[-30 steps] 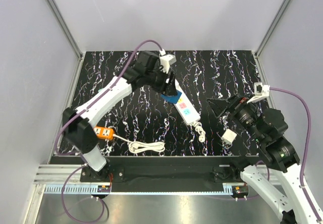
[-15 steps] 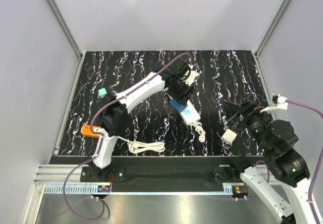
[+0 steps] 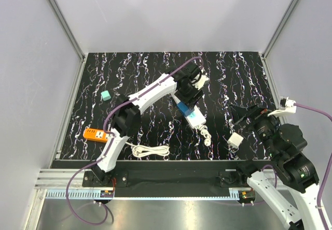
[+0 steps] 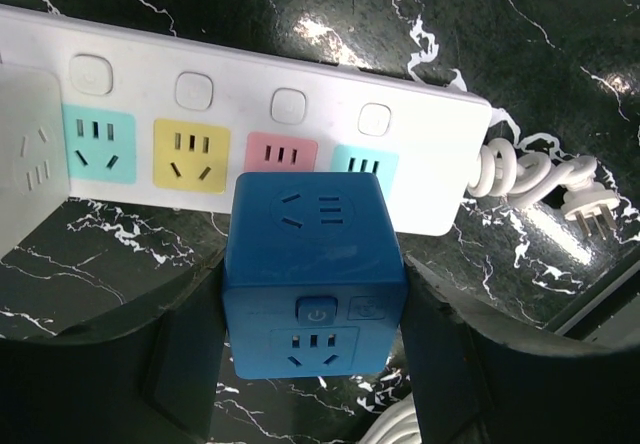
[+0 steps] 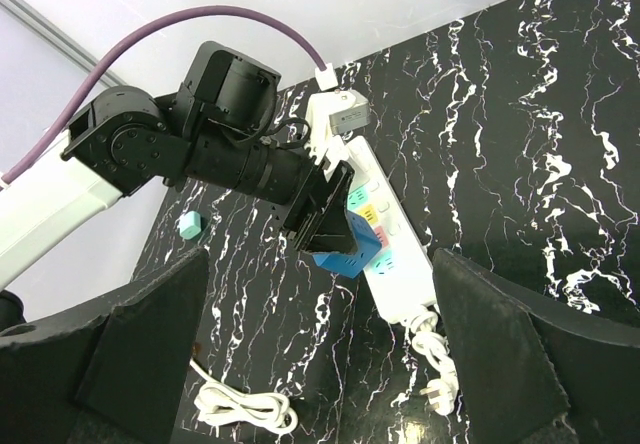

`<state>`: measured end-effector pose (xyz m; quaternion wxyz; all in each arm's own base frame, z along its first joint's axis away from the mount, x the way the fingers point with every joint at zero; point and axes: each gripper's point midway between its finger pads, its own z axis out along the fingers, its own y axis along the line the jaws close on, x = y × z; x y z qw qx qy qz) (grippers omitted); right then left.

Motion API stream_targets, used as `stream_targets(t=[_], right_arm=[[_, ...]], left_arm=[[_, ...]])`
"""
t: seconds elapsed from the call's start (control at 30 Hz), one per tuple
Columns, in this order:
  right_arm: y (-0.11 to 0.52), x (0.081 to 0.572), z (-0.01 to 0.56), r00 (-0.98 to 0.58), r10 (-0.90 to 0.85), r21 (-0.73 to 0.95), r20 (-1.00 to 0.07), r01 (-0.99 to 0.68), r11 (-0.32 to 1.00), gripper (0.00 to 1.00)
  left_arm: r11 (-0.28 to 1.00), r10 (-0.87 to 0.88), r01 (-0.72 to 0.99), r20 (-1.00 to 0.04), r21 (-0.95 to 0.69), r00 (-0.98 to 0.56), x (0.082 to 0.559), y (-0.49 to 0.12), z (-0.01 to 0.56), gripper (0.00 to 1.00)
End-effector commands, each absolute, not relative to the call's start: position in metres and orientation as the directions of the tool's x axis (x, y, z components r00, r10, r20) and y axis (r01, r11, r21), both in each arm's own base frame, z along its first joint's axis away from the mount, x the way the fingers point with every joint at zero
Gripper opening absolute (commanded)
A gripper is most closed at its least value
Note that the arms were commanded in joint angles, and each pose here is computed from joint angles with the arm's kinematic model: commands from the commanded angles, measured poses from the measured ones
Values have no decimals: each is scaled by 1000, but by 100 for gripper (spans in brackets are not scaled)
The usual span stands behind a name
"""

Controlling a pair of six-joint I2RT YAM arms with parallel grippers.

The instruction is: Insert the plug

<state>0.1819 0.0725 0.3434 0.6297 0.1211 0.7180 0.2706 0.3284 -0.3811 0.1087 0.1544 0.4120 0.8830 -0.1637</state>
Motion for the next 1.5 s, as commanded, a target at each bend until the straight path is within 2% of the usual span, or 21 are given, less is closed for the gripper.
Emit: stream_targets(t=[0.0,0.3,0.63,0.83,1.47], right_arm=[[66,181,347,-147,506,525,-850,-158,836,100],[66,179,343,-153,514,534,-844,-155,831,100],[64,174,354,-131,502,518,-855,-182,836,100],[63,172,357,-124,498,513,-858,-185,838,100],[63,172,346,-138,506,524,-851,-172,834,100]], left_arm=[[579,674,797,-448,-174,-588,326,-392,129,0],[546,719,821,-412,-164,-560,303,-398,128,0],[558,716,819,-420,-134,-557,318,-406,121,0],[566,728,814,-386,-129,-567,318,-403,106,0],[557,738,819,-371,-137,-564,312,-413,88,0]])
